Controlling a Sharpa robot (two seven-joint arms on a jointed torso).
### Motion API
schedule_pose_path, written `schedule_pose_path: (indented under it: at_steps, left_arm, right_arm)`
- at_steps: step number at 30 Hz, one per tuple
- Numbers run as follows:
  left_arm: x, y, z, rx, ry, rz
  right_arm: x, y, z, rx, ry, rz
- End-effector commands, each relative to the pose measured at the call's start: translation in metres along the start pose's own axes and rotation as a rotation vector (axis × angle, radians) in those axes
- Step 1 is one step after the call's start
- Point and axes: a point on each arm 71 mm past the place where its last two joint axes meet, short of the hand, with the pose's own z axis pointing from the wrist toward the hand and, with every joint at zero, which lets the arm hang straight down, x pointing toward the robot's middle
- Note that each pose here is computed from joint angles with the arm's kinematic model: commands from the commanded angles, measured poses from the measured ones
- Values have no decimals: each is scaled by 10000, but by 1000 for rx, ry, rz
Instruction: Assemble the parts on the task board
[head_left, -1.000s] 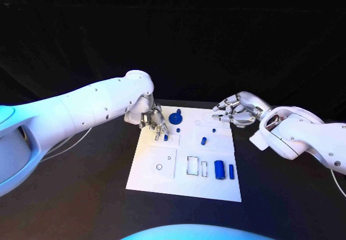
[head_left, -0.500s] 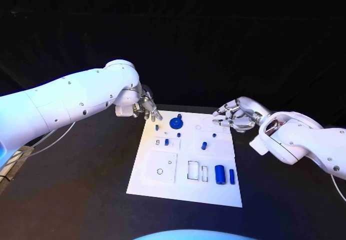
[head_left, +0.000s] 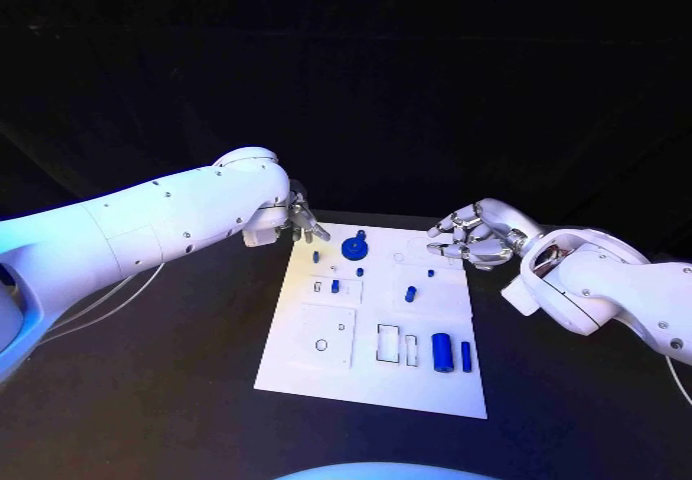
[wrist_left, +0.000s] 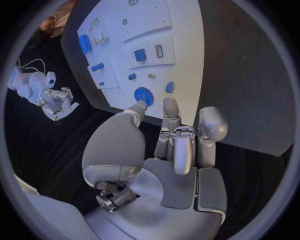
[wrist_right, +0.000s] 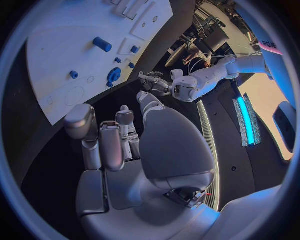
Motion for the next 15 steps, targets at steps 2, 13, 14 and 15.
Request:
schedule_pose_path:
  at_steps: [2,13,14,15]
  left_arm:
    - [22,-15,85,-8,-62,53]
    - [99,-7,217,-40,-18,101]
    - [104,-11,221,-41,-13,102]
    - [108,-15,226,-42,-9,103]
  right_arm:
    - [15,6,-1,-8,10,-6]
    - [24,13,1,-11,12,-5]
    - [25,13,1,-11,12,-5]
    - [26,14,2,-11,12,-5]
